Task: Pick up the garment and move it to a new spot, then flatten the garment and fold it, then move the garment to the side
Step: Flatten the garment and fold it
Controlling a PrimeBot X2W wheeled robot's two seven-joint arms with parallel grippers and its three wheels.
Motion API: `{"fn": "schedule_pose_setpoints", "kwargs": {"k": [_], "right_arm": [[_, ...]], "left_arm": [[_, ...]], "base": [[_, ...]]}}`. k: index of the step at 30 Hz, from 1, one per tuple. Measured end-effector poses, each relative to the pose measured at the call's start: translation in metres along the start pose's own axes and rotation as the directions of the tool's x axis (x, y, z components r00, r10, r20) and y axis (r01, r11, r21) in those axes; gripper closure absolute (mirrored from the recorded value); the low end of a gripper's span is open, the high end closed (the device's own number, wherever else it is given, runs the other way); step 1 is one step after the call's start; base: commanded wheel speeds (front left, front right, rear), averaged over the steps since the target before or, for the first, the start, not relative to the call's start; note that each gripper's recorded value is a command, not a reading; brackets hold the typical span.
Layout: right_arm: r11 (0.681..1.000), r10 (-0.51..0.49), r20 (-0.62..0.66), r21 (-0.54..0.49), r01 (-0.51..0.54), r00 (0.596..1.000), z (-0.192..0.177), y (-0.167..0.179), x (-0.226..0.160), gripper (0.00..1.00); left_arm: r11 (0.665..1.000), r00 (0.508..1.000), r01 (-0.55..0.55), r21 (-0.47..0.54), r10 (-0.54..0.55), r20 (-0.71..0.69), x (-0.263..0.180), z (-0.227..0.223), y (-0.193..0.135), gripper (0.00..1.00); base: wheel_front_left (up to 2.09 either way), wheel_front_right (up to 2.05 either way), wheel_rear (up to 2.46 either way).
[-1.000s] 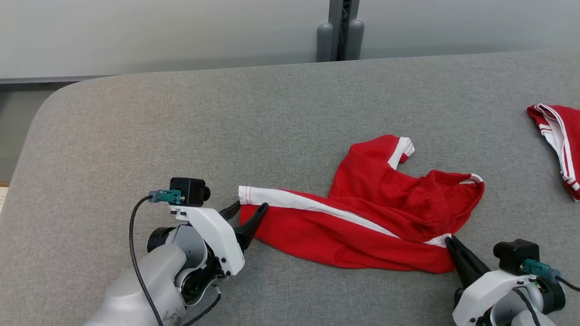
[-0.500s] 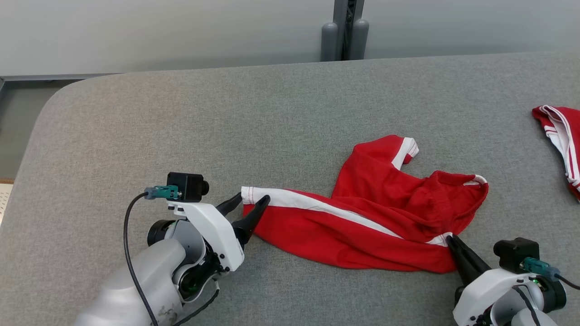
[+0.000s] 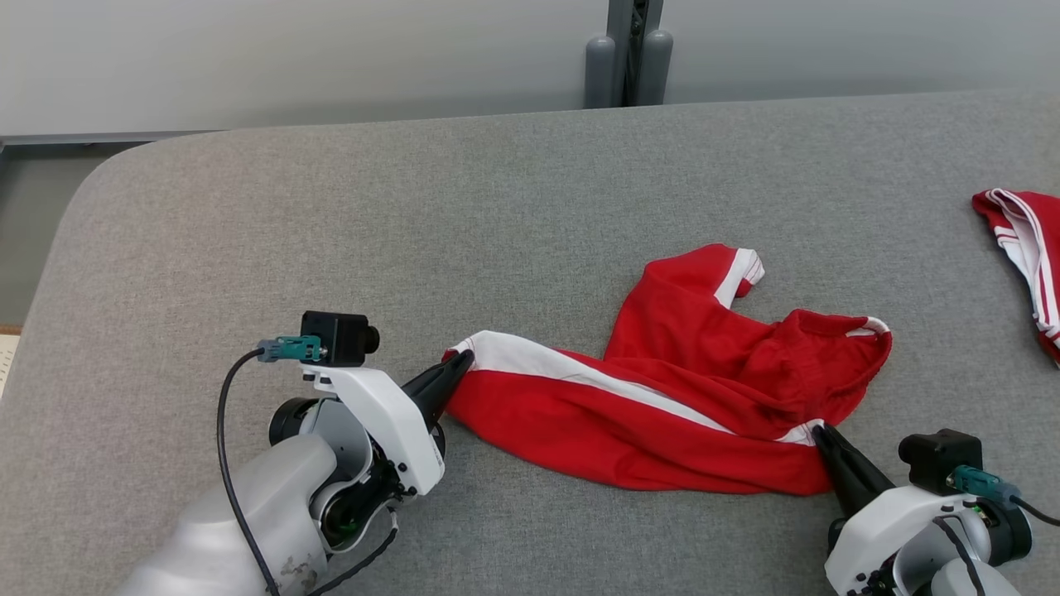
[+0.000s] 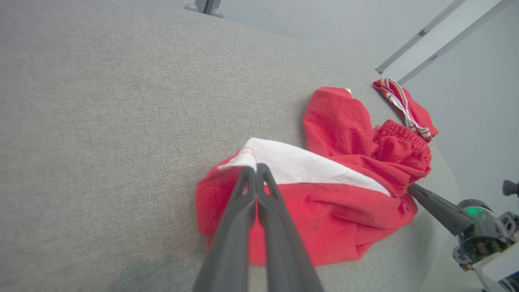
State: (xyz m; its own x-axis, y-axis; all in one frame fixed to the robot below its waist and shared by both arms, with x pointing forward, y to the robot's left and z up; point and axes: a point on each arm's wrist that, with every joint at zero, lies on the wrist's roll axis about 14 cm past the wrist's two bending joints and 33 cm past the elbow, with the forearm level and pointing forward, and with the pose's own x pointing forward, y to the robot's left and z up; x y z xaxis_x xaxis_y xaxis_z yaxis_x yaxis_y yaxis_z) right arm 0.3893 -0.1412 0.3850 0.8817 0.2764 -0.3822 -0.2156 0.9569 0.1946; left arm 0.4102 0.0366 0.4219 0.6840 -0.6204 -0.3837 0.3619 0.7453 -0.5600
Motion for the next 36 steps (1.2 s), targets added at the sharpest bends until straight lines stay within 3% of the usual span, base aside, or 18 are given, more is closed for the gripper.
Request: {"fn": "schedule_pose_setpoints", "kwargs": {"k": [9,12,16,24,36], "right_arm": [[1.000,0.003,0.036,-0.002,-0.003,0.999,0.010,0.002,-0.001,1.00],[0.999,0.008,0.075,0.040,-0.011,0.997,0.020,0.006,-0.002,1.00],[0.991,0.044,0.177,0.118,-0.066,0.983,0.056,0.022,-0.002,1.00],[0.979,0.109,0.321,0.127,-0.157,0.941,0.128,0.030,-0.015,1.00],[0.879,0.260,0.530,0.216,-0.425,0.807,0.248,0.086,-0.035,1.00]], "left_arm": [[1.000,0.999,-0.007,0.014,0.006,0.053,-0.006,0.007,-0.001,1.00],[0.999,0.995,-0.016,0.036,0.012,0.104,-0.012,0.016,0.000,1.00],[0.997,0.986,-0.018,0.078,0.005,0.168,-0.021,0.030,-0.005,1.00],[0.989,0.946,-0.054,0.136,0.007,0.324,-0.054,0.077,-0.008,1.00],[0.963,0.853,-0.138,0.231,-0.003,0.523,-0.107,0.154,-0.016,1.00]], "base": [[0.00,0.00,0.00],[0.00,0.00,0.00],[0.00,0.00,0.00],[0.00,0.00,0.00],[0.00,0.00,0.00]]}}
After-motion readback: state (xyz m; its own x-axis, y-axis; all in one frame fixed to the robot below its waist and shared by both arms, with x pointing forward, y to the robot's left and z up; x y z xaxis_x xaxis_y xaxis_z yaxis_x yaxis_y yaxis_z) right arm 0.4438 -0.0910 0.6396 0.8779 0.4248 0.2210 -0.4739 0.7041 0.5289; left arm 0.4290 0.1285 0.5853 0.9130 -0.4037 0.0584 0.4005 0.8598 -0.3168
